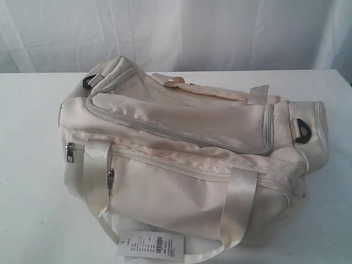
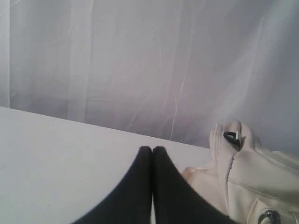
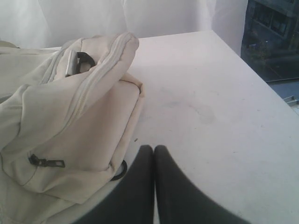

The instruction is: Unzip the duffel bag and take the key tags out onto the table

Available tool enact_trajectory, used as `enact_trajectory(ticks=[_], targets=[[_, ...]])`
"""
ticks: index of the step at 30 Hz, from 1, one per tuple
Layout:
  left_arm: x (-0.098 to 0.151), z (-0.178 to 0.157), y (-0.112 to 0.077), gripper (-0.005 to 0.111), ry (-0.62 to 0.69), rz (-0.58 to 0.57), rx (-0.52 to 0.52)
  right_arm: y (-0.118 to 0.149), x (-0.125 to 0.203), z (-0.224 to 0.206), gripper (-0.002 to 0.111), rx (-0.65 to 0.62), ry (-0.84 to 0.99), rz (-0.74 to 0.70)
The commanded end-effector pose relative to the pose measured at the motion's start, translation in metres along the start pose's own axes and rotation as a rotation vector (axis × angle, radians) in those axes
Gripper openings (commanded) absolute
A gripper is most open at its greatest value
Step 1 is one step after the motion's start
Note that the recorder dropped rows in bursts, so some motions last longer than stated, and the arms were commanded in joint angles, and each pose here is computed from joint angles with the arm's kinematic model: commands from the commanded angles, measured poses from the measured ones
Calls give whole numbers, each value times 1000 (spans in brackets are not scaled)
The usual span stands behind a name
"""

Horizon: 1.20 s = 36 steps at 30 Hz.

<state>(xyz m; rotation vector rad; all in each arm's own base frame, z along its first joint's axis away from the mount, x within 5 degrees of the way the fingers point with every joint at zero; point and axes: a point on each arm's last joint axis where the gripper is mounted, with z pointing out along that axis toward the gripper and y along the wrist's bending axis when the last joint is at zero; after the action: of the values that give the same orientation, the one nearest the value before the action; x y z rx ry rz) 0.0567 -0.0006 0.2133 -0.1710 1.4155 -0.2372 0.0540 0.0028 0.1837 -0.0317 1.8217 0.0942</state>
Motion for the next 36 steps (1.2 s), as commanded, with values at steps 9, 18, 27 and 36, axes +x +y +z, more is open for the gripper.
enact_trajectory(ticks=[9, 18, 27, 36], targets=[[-22, -2, -1, 0, -218, 142, -10, 9, -47, -14, 0, -118, -555, 57], [-46, 9, -8, 0, -210, 216, -22, 10, -74, -35, 0, -260, -832, 296], [-102, 89, -41, 0, -110, 673, 128, 10, -134, -17, 0, -72, -359, 120], [-88, 177, -50, 0, 158, 482, 243, 22, -159, 57, 0, -47, 115, 87]])
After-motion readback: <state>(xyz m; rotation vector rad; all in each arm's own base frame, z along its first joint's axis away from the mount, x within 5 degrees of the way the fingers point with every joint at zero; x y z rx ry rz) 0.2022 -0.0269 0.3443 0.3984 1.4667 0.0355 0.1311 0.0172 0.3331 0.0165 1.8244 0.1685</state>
